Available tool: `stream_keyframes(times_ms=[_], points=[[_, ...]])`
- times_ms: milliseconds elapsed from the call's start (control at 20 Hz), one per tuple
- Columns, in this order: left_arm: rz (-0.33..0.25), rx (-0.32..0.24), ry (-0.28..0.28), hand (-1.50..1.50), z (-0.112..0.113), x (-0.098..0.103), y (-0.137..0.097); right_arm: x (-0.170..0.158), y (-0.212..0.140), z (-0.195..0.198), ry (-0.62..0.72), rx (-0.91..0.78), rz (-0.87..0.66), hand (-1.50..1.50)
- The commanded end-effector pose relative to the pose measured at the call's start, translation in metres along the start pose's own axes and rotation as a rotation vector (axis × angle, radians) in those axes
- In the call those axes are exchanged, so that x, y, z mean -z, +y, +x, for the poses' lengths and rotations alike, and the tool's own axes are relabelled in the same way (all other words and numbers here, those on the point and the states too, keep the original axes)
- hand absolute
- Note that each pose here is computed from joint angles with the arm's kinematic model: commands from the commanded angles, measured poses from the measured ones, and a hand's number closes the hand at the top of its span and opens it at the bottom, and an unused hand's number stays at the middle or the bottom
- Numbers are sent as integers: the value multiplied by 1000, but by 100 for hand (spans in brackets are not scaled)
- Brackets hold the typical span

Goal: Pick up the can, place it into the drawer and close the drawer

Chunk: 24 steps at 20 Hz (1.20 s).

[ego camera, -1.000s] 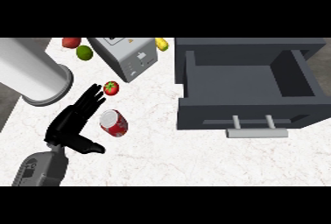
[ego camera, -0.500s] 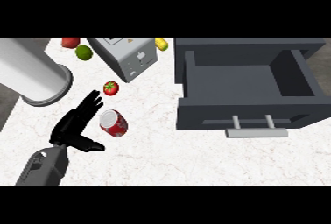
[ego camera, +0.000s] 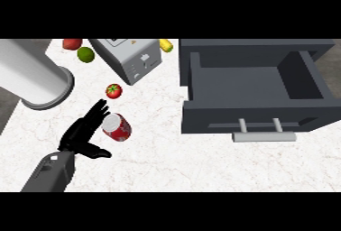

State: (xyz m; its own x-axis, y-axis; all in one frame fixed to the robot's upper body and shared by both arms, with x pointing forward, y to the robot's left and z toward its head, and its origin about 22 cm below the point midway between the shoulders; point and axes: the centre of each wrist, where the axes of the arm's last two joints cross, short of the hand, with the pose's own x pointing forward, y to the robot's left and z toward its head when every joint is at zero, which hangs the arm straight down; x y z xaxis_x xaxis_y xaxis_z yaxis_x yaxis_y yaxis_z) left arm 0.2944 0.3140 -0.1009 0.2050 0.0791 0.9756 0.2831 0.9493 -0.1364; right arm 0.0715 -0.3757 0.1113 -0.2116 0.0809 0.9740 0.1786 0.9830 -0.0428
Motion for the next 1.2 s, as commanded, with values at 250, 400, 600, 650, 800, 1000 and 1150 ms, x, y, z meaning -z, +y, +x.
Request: stream_keyframes(times_ms=[250,400,600,650,800,1000,1150], points=[[-21,-52,21,-150,-7,21,-8,3,2,0,-17,-4,16,-150],[-25,-65,16,-150,-12,22,-14,-7,-4,18,0,-6,9,-150],[-23,-114,22,-150,-25,26,-36,2,15,6,-1,13,9,-150],[-43,-128,7,150,-24,28,-39,6,-3,5,-1,-2,-5,-150],[-106,-172,23,150,-6,35,-27,-2,1,7,8,24,2,-150],[-187,-193,5,150,-9,40,-35,8,7,-6,6,26,27,-150],[-224,-176,-62,150,15,61,-43,-4,-3,8,4,19,3,-150]])
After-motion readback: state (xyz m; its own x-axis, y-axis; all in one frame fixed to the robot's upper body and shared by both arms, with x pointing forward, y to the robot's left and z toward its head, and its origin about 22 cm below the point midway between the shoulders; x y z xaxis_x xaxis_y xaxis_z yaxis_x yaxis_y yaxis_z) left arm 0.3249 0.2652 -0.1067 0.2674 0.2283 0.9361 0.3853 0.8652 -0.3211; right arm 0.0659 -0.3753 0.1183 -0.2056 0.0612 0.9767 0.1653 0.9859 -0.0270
